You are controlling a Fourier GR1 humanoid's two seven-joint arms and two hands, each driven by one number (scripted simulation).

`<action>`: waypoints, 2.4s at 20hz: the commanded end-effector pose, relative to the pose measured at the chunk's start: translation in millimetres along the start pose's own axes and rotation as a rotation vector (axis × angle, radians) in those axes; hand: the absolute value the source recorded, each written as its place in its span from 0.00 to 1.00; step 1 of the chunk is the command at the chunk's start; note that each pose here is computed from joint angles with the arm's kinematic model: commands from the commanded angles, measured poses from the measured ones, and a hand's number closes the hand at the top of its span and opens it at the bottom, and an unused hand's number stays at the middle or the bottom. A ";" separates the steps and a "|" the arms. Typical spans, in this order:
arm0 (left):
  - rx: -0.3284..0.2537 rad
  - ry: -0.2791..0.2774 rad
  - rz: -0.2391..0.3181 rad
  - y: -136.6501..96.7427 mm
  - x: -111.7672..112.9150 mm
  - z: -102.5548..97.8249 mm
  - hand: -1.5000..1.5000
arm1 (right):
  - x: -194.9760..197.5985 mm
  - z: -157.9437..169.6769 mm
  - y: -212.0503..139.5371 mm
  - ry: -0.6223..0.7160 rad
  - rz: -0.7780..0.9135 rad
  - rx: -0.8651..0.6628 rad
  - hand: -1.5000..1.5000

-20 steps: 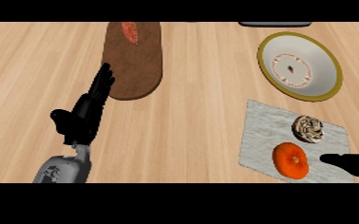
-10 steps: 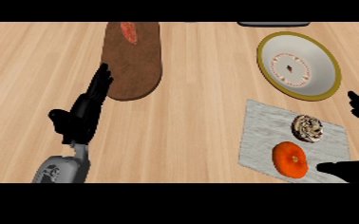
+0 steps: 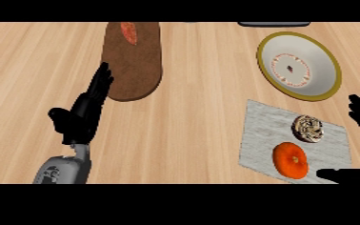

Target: Pick the cupcake from the placemat and place it in the bowl

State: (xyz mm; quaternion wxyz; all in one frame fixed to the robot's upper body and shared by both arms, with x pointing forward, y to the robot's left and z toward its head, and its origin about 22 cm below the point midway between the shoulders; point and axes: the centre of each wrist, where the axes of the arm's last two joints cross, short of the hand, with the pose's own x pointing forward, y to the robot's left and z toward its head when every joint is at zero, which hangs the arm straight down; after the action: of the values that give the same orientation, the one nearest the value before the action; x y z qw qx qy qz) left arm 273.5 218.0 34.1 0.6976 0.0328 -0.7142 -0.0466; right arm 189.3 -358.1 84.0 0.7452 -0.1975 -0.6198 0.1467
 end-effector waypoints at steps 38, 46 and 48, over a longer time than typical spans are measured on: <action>0.006 -0.003 0.009 -9.3 3.7 -9.6 0.50 | -82.1 -39.6 56.0 0.012 0.216 0.167 1.00; -0.001 -0.009 0.025 9.7 -6.6 -2.2 0.50 | -83.8 -42.7 93.2 -0.034 0.138 0.148 1.00; -0.022 0.019 0.008 0.9 -11.4 -11.8 0.50 | -71.8 -51.1 83.8 -0.054 0.139 0.163 1.00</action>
State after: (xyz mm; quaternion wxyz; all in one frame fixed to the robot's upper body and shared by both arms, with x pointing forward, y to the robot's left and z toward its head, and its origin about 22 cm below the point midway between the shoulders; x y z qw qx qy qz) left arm 274.2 219.8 28.5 0.7001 0.0271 -0.7119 -0.0481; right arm 229.0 -336.7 -23.8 0.7252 -0.2021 -0.6081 0.2518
